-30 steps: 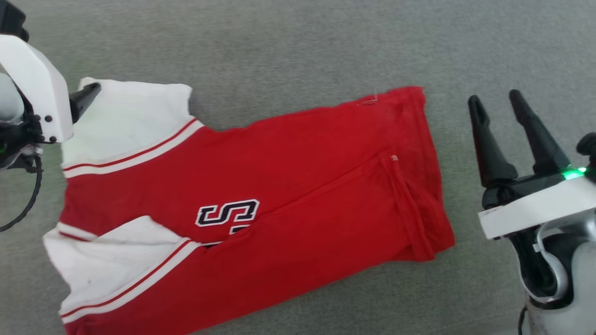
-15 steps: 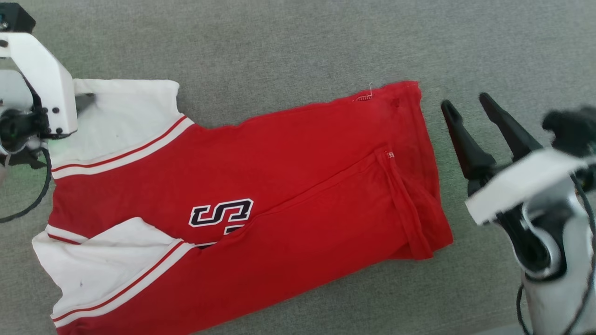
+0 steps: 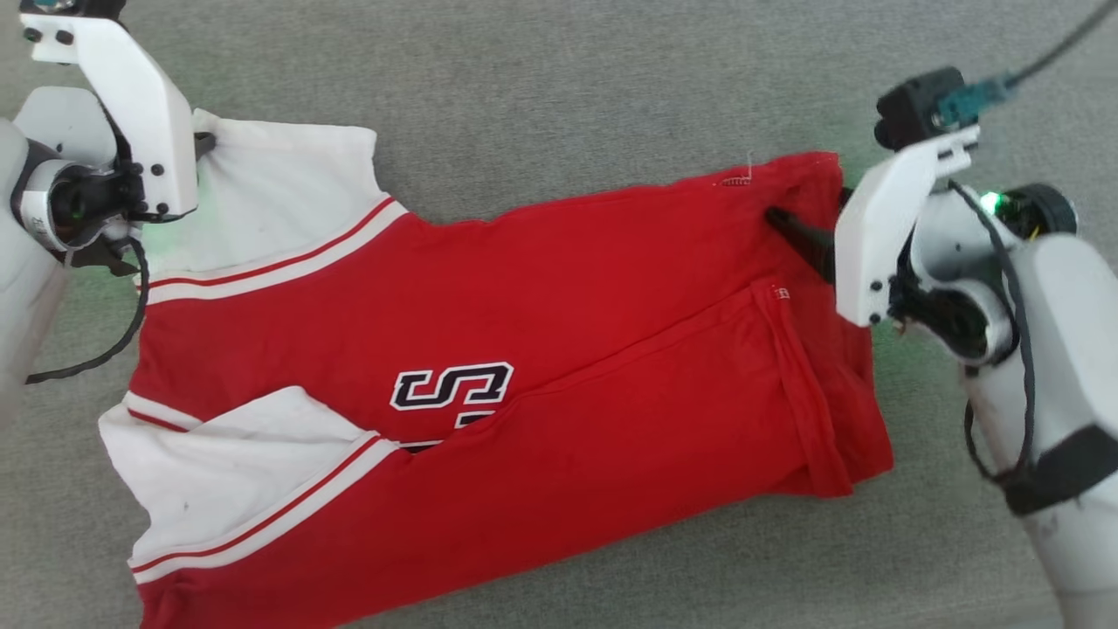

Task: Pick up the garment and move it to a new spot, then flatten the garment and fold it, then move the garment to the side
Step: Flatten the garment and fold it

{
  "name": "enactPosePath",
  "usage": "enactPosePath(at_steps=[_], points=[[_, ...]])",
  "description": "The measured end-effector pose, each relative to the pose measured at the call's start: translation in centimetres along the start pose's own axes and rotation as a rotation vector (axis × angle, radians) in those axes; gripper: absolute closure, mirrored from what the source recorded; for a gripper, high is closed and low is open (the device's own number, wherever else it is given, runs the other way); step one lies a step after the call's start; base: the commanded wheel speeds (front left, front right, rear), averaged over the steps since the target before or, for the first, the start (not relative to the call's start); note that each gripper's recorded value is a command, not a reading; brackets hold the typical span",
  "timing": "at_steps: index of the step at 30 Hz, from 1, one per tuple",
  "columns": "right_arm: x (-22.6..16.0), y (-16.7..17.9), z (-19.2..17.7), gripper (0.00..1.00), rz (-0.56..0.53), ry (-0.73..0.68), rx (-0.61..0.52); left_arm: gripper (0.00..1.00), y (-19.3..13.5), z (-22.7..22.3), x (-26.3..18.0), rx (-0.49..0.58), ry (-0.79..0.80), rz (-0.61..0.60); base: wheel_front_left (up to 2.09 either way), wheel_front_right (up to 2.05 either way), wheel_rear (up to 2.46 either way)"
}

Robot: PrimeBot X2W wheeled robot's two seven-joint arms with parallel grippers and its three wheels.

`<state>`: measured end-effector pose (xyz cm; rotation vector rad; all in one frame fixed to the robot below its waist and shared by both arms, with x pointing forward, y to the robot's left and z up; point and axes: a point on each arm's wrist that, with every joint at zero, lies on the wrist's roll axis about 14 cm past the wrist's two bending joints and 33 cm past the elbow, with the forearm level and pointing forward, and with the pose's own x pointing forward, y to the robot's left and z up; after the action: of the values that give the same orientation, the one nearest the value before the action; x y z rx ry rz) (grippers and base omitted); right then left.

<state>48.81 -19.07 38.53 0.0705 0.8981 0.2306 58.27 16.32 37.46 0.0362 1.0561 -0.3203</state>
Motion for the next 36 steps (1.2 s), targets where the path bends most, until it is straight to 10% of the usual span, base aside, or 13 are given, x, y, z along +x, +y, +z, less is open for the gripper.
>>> enactPosePath(at_steps=[3, 5, 6, 36], points=[[0.6, 0.4, -0.6, 0.0, 0.02, 0.095, -0.028, 1.0, 0.2, 0.0, -0.2, -0.005, -0.013, 0.0, 0.0, 0.0, 0.0], [0.7, 0.5, -0.5, 0.83, 0.029, 0.117, -0.037, 1.0, 0.4, 0.1, -0.3, -0.009, -0.025, 0.003, 0.0, 0.0, 0.0], [0.7, 0.5, -0.4, 1.0, 0.033, 0.121, -0.043, 1.0, 0.4, 0.1, -0.4, -0.009, -0.03, 0.0, 0.0, 0.0, 0.0], [-5.5, 2.7, 4.0, 1.0, 0.131, -0.22, -0.241, 1.0, 0.8, -2.0, -13.9, 0.016, -0.168, 0.04, 0.0, 0.0, 0.0]])
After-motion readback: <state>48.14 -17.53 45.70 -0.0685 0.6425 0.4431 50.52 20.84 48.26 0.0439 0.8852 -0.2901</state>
